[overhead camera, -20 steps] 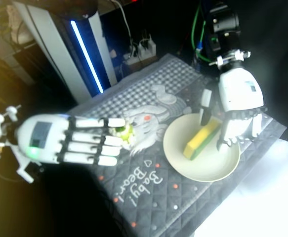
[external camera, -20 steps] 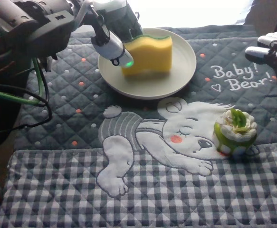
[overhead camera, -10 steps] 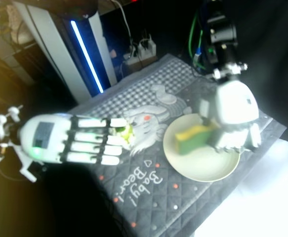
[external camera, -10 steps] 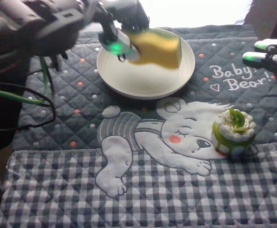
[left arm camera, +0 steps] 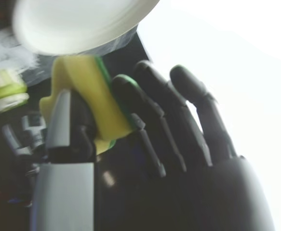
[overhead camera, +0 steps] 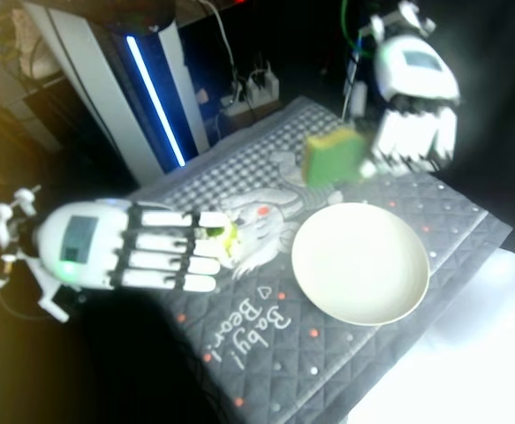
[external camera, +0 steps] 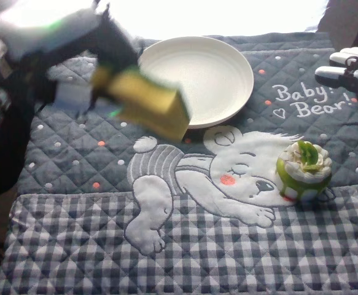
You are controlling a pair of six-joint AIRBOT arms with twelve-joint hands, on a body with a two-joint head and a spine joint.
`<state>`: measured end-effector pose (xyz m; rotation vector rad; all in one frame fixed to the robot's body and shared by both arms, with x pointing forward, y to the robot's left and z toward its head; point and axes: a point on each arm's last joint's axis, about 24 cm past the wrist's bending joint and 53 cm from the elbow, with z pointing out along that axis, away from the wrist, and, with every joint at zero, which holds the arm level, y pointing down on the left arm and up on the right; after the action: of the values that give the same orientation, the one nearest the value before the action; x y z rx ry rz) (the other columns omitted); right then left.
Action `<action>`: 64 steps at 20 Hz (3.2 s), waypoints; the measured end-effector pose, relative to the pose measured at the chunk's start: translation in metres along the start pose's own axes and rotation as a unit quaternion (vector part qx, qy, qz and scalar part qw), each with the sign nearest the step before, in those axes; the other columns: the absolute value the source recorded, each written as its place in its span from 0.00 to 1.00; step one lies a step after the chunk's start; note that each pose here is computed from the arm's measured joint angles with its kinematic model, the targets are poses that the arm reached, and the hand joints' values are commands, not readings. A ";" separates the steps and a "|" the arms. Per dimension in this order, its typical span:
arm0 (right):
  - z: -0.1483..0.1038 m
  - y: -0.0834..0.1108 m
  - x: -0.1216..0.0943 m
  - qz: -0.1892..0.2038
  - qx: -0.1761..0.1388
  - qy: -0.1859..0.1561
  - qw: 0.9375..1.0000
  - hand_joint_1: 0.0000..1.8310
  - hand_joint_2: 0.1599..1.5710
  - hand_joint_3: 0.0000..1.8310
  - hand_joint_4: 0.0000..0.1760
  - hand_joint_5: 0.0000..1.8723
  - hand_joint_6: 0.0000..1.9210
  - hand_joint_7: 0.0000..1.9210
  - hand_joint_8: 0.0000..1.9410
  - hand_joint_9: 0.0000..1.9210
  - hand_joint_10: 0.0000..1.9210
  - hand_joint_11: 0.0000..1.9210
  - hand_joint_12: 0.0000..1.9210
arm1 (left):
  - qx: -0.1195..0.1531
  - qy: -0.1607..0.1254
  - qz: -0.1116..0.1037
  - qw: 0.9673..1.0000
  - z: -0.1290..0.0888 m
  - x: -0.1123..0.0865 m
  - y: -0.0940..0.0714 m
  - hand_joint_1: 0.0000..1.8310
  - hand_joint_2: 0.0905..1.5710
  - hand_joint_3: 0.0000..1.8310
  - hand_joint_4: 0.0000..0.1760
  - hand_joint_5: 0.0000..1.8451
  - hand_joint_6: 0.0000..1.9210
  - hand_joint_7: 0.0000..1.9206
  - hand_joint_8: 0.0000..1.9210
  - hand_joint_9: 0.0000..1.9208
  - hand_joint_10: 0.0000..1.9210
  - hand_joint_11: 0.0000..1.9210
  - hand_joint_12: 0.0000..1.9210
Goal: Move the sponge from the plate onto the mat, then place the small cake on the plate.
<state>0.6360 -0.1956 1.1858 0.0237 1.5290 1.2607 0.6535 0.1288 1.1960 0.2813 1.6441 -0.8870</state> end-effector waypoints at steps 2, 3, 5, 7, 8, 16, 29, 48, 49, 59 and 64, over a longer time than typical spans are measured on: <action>0.000 0.000 -0.001 0.000 0.001 -0.002 1.000 0.33 0.67 0.00 0.66 0.11 0.00 0.05 0.00 0.04 0.00 0.05 0.06 | -0.010 0.027 -0.003 1.000 -0.015 0.020 0.004 0.70 0.67 0.00 0.00 0.64 0.24 0.52 0.62 0.40 0.68 0.27 0.91; 0.000 -0.001 -0.002 0.000 0.001 -0.002 1.000 0.28 0.69 0.01 0.67 0.11 0.00 0.06 0.00 0.04 0.00 0.05 0.07 | -0.014 0.036 -0.005 0.999 -0.017 0.026 0.005 0.70 0.66 0.00 0.00 0.65 0.21 0.54 0.60 0.44 0.64 0.33 0.85; 0.000 0.000 -0.003 -0.004 0.000 -0.001 1.000 0.20 0.70 0.01 0.80 0.11 0.00 0.06 0.00 0.03 0.00 0.03 0.07 | -0.014 0.046 -0.010 0.999 -0.013 0.037 0.005 0.70 0.67 0.00 0.00 0.66 0.14 0.50 0.66 0.44 0.70 0.36 0.90; 0.008 0.003 -0.010 -0.006 -0.009 -0.012 1.000 0.18 0.72 0.00 0.72 0.12 0.00 0.06 0.00 0.03 0.00 0.00 0.13 | -0.019 0.064 -0.017 0.998 -0.004 0.055 0.007 0.70 0.66 0.00 0.00 0.67 0.15 0.53 0.62 0.41 0.71 0.34 0.91; 0.013 0.006 -0.014 -0.007 -0.015 -0.017 1.000 0.17 0.72 0.00 0.69 0.12 0.00 0.08 0.00 0.05 0.01 0.02 0.15 | -0.020 0.074 -0.018 0.997 -0.002 0.063 0.008 0.69 0.67 0.00 0.00 0.63 0.25 0.54 0.58 0.40 0.66 0.31 0.89; 0.044 0.023 0.036 -0.016 -0.045 0.068 0.997 0.14 0.70 0.00 0.51 0.12 0.00 0.12 0.00 0.14 0.00 0.05 0.38 | -0.056 0.078 -0.030 0.995 -0.012 0.073 0.028 0.51 0.59 0.00 0.00 0.36 0.00 0.39 0.00 0.34 0.03 0.05 0.58; 0.041 -0.005 0.060 -0.019 0.004 0.113 0.993 0.55 0.46 0.00 0.96 0.09 0.00 0.14 0.00 0.23 0.01 0.04 0.65 | -0.029 -0.025 -0.079 0.996 -0.041 0.034 0.008 0.45 0.54 0.00 0.09 0.19 0.00 0.18 0.00 0.19 0.00 0.00 0.53; 0.116 0.030 -0.023 -0.051 -0.050 0.001 0.997 0.71 0.61 0.00 0.00 0.56 0.43 0.74 0.13 0.73 0.18 0.62 0.48 | -0.047 -0.038 -0.118 0.991 -0.053 0.048 0.016 0.46 0.54 0.00 0.06 0.21 0.00 0.23 0.00 0.25 0.01 0.00 0.69; 0.131 0.041 -0.026 -0.056 -0.063 -0.006 0.996 0.76 0.61 0.00 0.00 0.53 0.44 0.73 0.04 0.65 0.38 0.61 0.47 | -0.047 -0.037 -0.119 0.991 -0.054 0.049 0.016 0.46 0.54 0.00 0.08 0.21 0.00 0.22 0.00 0.24 0.01 0.00 0.68; 0.248 0.058 0.034 -0.127 -0.010 0.049 0.991 0.70 0.66 0.00 0.00 0.51 0.45 0.58 0.44 0.57 0.34 0.49 0.58 | -0.034 -0.079 -0.148 0.985 -0.062 0.043 0.008 0.44 0.54 0.00 0.10 0.19 0.00 0.18 0.00 0.21 0.01 0.00 0.65; 0.250 0.044 0.034 -0.137 0.013 0.054 0.989 0.41 0.50 0.00 0.57 0.01 0.00 0.07 0.00 0.15 0.02 0.01 0.52 | -0.024 -0.089 -0.152 0.984 -0.062 0.037 0.004 0.44 0.53 0.00 0.08 0.20 0.00 0.20 0.00 0.22 0.01 0.00 0.68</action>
<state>0.7768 0.0133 1.2345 -0.2343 1.5808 1.0362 0.5999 0.1636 1.1618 -0.0846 1.5608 -1.0674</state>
